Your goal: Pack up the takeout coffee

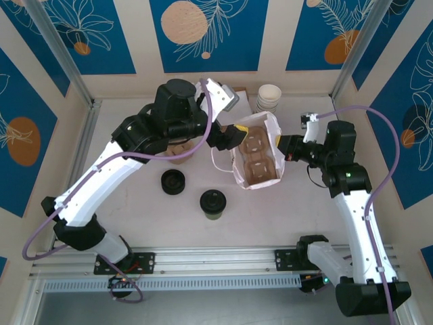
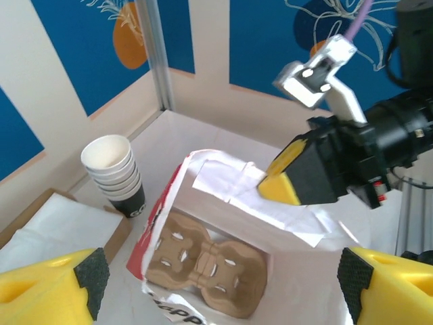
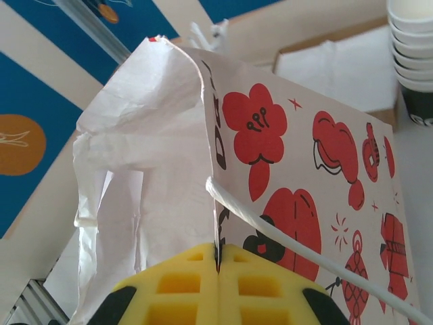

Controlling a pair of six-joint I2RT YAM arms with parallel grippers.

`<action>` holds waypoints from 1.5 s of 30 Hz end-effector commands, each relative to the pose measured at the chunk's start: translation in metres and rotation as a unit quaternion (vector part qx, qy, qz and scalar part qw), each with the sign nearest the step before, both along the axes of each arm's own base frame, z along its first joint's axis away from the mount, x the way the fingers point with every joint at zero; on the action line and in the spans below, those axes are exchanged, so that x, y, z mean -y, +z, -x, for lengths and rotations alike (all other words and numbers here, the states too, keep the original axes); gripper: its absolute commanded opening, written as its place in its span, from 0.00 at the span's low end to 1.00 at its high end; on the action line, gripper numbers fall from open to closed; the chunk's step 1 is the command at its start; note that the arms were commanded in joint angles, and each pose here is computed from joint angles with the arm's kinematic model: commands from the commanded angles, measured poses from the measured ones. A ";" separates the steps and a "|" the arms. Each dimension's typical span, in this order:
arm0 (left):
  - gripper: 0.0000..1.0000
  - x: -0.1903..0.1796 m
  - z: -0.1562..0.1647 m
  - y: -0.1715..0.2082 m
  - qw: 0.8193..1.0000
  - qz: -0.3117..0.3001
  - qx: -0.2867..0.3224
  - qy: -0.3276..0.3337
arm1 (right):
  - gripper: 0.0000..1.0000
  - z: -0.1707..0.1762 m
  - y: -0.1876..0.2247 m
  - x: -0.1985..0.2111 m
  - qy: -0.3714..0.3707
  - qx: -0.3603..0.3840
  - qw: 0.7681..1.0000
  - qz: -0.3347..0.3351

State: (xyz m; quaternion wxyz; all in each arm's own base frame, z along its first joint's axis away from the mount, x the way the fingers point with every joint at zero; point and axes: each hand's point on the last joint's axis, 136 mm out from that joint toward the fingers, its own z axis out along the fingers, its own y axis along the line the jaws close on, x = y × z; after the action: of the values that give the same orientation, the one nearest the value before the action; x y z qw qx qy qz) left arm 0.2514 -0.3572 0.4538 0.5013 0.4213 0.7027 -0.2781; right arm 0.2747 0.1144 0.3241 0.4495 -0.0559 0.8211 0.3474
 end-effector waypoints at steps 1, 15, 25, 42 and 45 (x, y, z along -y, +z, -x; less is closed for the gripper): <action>0.89 -0.011 -0.003 0.010 0.999 0.013 0.024 0.027 | 0.00 0.009 0.027 -0.010 0.044 0.091 0.995 -0.009; 0.90 -0.021 -0.007 -0.002 0.998 -0.004 0.024 0.052 | 0.00 0.013 0.014 0.007 -0.032 0.036 0.998 -0.034; 0.90 -0.021 -0.014 -0.015 0.997 -0.022 0.013 0.067 | 0.00 0.003 -0.026 0.020 -0.116 -0.130 0.980 -0.097; 0.98 -0.025 -0.029 -0.036 0.993 -0.038 0.000 0.108 | 0.00 -0.034 -0.043 0.051 -0.148 -0.258 0.919 -0.261; 0.99 -0.025 -0.026 -0.034 0.994 -0.034 -0.002 0.103 | 0.00 -0.036 -0.048 0.052 -0.150 -0.266 0.915 -0.266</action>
State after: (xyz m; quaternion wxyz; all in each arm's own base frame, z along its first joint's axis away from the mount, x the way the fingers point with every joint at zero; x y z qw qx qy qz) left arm 0.2763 -0.3352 0.4139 0.5027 0.3747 0.7530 -0.1997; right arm 0.3116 0.0547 0.2629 0.2700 0.2926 0.8015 0.4462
